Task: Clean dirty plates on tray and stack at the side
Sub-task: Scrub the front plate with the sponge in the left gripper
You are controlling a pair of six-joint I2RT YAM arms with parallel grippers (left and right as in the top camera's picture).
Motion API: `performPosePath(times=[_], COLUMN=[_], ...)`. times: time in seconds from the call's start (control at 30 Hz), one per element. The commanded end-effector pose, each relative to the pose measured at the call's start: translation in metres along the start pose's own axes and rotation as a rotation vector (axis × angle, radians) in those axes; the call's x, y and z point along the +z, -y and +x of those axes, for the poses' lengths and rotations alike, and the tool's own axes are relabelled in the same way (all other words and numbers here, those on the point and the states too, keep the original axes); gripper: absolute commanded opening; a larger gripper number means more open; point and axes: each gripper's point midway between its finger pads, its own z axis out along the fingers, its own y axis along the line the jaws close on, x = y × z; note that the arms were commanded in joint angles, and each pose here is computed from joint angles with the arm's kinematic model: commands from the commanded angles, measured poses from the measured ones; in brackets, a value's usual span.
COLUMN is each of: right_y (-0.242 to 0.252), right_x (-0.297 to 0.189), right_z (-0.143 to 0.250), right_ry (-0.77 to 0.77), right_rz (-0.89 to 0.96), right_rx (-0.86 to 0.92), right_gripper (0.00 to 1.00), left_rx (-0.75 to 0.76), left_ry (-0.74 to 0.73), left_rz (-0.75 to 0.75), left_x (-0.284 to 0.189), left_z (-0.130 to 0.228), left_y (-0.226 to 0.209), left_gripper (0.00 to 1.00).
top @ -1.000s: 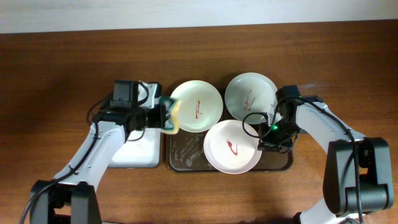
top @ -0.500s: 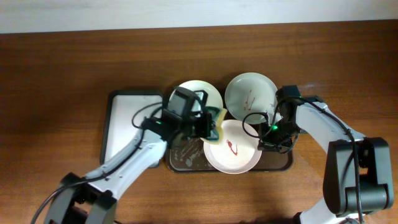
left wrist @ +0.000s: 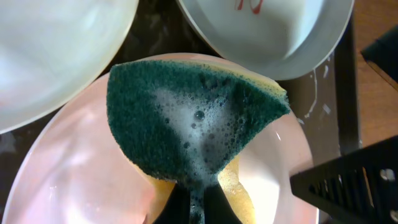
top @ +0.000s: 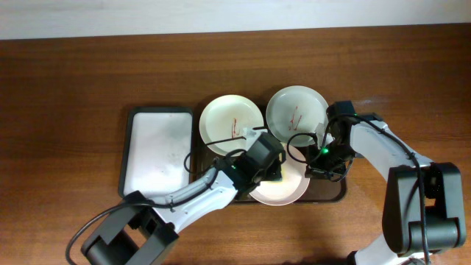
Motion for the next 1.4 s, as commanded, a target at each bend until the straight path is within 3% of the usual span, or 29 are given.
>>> performPosePath(times=[0.0,0.3,0.5,0.8,0.97,1.13,1.37], right_y=[-0.002,-0.002,-0.001,-0.001,-0.001,-0.001,-0.001], right_x=[0.002,0.002,0.002,0.002,0.002,0.002,0.002], right_z=[0.0,0.0,0.0,0.0,0.0,0.0,0.0], right_ry=[-0.007,-0.006,-0.005,-0.006,-0.005,-0.005,-0.005], right_rz=[-0.009,-0.007,-0.004,-0.004,-0.003,-0.003,-0.003], right_rx=[0.003,0.003,0.0,0.0,0.0,0.0,0.0], right_gripper=[0.04,0.04,0.04,0.04,0.04,0.04,0.04], left_rx=[0.003,0.042,0.046,0.026,0.148,0.154,0.121], left_ry=[0.071,0.03,-0.049,-0.078,-0.057,0.035,-0.047], left_rz=[-0.021,-0.017,-0.128,-0.223,-0.159,-0.067,0.005], left_x=[0.007,0.033,0.034,0.026,0.005,-0.024,-0.01], left_z=[-0.008,0.018,0.035,0.018,-0.001,-0.028,-0.007], left_y=[0.006,0.012,-0.019,-0.06,-0.043,-0.014,0.0], left_gripper=[0.0,0.0,0.0,0.0,0.0,0.0,0.0])
